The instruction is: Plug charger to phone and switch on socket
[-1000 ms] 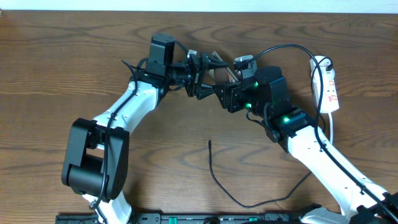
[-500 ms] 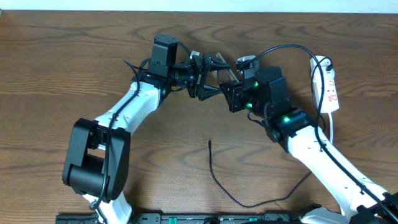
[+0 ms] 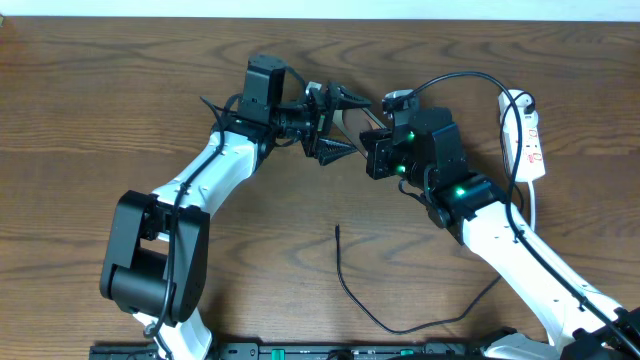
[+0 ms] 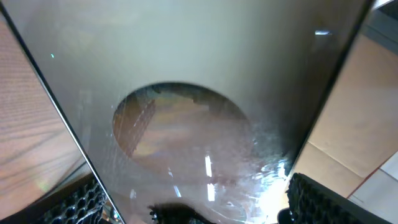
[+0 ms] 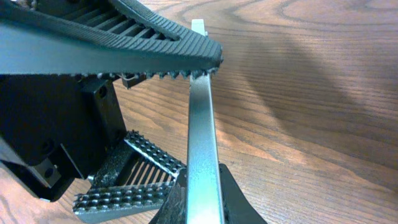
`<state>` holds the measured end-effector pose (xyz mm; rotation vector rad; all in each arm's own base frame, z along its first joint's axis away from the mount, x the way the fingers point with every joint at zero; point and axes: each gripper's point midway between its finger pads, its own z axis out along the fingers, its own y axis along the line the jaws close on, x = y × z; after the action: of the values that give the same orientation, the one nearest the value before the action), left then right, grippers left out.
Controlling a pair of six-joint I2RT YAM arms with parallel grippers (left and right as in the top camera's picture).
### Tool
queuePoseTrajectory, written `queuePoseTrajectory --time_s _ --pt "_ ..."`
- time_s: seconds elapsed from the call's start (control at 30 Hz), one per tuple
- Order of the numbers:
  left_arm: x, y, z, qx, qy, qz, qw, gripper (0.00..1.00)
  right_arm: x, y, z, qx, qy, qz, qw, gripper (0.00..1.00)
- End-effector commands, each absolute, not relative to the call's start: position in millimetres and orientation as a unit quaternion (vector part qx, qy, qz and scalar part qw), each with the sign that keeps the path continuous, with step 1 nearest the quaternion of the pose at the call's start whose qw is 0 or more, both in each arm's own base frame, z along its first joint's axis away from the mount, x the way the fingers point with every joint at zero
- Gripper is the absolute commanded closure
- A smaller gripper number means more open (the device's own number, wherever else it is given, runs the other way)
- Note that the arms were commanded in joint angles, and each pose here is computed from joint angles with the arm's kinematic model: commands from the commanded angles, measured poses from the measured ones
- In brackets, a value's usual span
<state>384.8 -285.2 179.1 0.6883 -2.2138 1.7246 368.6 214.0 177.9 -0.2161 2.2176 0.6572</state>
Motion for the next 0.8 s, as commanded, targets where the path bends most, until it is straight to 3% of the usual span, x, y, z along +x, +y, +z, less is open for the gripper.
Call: queuePoseTrajectory --time_s 0.0,0.23,0.4,0.57,0.77 --pt "380.1 -280.4 205.2 0.203 -0.752 0.615 0.126 0.08 376.7 209.3 188.6 -0.07 0.869 0.262 0.414 0.99" --pt "388.5 -256.4 239.1 0.12 -0.729 0.668 0.091 0.07 402.8 165.5 196.4 0.072 0.86 0.287 0.415 0.99" --pt "403.4 -230.4 247.9 0.114 -0.722 0.68 0.054 0.07 411.2 150.0 209.2 0.233 0.814 0.406 0.345 0.99" --pt "421.1 -210.9 248.2 0.138 -0.72 0.68 0.016 0.07 409.0 173.2 249.9 0.261 0.75 0.538 0.283 0.99" --pt "446.8 -204.3 276.9 0.158 -0.693 0.701 -0.054 0.07 401.1 198.1 277.6 0.292 0.701 0.614 0.216 0.99"
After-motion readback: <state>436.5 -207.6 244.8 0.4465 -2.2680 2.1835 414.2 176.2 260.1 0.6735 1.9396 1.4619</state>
